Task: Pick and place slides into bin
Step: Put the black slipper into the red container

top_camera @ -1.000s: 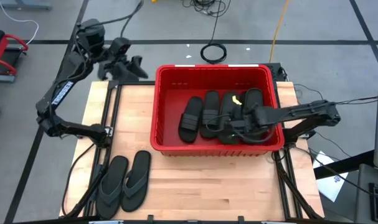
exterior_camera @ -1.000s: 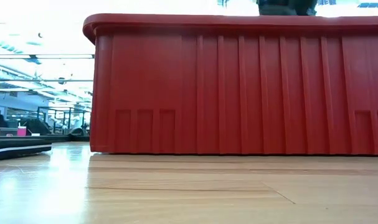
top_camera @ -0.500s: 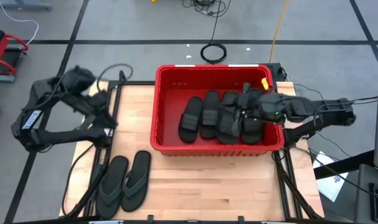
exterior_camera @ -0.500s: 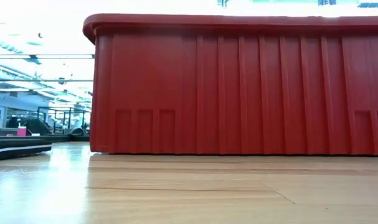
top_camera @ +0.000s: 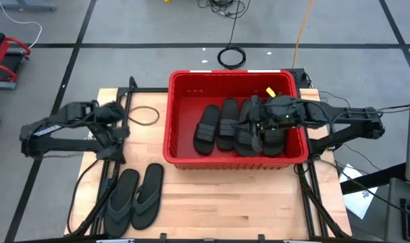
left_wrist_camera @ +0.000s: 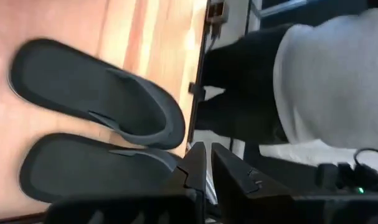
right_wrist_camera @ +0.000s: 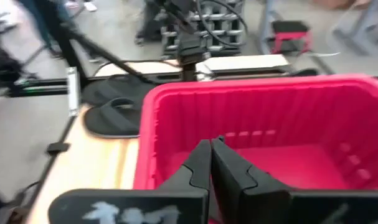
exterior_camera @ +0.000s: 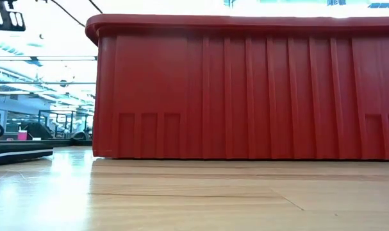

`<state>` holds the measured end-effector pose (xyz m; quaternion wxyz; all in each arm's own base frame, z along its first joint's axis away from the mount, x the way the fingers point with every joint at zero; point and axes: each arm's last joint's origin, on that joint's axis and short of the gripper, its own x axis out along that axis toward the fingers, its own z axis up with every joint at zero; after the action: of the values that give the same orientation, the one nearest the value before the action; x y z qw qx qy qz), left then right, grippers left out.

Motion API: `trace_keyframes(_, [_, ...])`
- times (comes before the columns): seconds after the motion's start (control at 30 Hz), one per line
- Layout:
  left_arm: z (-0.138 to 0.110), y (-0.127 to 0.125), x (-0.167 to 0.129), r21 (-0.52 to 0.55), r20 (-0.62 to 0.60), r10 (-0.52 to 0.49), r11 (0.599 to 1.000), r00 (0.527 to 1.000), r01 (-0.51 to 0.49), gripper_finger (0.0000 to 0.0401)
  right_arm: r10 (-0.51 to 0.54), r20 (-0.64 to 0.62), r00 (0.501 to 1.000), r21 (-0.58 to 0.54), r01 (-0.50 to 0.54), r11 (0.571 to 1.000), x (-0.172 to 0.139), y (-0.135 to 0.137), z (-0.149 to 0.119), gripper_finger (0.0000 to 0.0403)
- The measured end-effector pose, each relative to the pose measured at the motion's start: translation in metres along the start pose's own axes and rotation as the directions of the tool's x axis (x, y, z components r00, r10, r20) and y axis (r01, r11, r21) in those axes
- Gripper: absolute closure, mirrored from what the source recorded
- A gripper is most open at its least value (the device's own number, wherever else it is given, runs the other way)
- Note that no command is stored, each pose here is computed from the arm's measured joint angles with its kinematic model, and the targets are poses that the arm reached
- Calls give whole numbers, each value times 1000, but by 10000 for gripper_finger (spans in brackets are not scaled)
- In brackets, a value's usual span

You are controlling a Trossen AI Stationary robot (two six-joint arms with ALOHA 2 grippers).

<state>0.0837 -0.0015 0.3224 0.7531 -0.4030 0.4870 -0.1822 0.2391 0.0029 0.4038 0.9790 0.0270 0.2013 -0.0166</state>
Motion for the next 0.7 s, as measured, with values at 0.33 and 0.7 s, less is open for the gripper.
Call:
trace_keyframes(0.33, [17, 32, 62, 27, -66, -56, 998, 996, 57, 395, 28, -42, 999, 59, -25, 998, -17, -13, -4, 403])
trace_keyframes(0.7, [8, 37, 131, 84, -131, 225, 973, 965, -216, 356, -151, 35, 988, 85, 148, 985, -39, -23, 0, 402])
